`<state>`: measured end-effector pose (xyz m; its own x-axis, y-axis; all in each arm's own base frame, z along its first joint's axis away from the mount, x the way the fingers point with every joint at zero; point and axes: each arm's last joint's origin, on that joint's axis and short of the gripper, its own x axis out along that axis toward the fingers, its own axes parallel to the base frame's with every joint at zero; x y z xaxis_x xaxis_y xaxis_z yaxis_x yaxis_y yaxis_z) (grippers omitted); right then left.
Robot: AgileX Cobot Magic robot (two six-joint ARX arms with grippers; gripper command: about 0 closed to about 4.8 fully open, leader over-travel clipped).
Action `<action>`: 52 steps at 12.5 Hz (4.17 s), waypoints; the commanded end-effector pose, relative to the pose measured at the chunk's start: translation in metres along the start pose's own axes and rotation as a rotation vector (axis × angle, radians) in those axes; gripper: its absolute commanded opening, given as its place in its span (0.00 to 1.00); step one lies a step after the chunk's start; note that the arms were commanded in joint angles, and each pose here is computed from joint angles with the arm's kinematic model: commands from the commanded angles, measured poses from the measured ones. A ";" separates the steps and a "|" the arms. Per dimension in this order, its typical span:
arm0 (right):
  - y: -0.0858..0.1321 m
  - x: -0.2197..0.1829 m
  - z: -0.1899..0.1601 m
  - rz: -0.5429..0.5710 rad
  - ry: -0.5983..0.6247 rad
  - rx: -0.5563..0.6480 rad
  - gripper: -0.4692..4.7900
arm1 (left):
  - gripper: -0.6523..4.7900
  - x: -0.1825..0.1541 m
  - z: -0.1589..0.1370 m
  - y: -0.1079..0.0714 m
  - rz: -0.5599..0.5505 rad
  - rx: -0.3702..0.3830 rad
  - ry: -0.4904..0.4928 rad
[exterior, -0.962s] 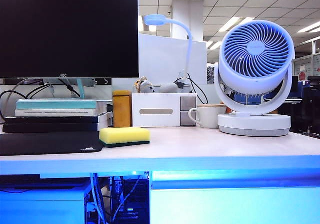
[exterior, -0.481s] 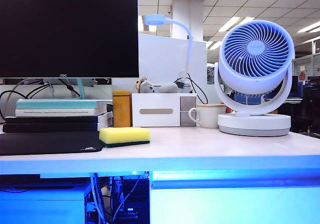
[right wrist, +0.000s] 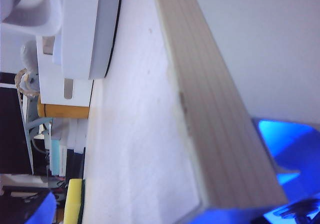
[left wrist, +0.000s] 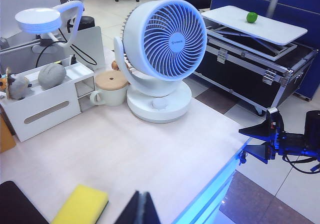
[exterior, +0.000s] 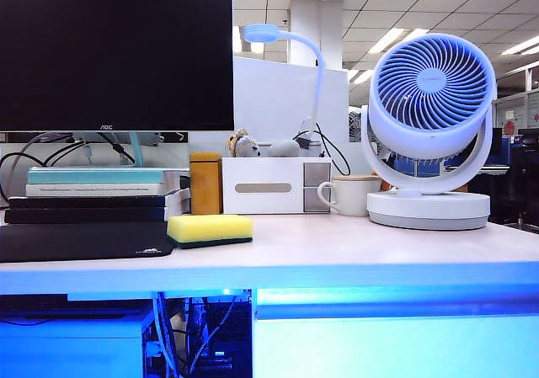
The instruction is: Open the drawer, place the cleaning sponge inside, then close the drawer.
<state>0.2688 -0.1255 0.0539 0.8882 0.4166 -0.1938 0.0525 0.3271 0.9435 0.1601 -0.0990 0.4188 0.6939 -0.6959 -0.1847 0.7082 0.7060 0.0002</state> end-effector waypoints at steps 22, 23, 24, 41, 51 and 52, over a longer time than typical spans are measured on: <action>-0.008 -0.024 -0.001 0.094 0.050 -0.114 1.00 | 0.11 -0.001 0.001 0.000 -0.004 0.002 -0.003; -0.011 -0.022 0.000 0.101 0.067 -0.109 1.00 | 0.11 -0.001 0.001 0.000 -0.004 0.001 -0.003; -0.014 -0.022 0.001 0.098 0.066 -0.104 1.00 | 0.11 -0.001 0.001 0.000 -0.004 0.002 -0.003; -0.017 -0.007 0.023 0.169 0.118 -0.161 1.00 | 0.11 -0.001 -0.001 0.000 -0.004 -0.005 0.019; -0.023 -0.017 0.005 0.147 0.137 -0.109 1.00 | 0.11 -0.001 -0.001 0.000 -0.005 -0.005 0.020; -0.023 -0.019 0.003 0.142 0.132 -0.108 1.00 | 0.11 -0.001 -0.001 0.000 -0.005 -0.005 0.020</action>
<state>0.2540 -0.1428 0.0342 0.8114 0.5745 -0.1076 -0.1051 0.3246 0.9400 0.1597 -0.0987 0.4154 0.6879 -0.6921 -0.2185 0.7077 0.7064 -0.0095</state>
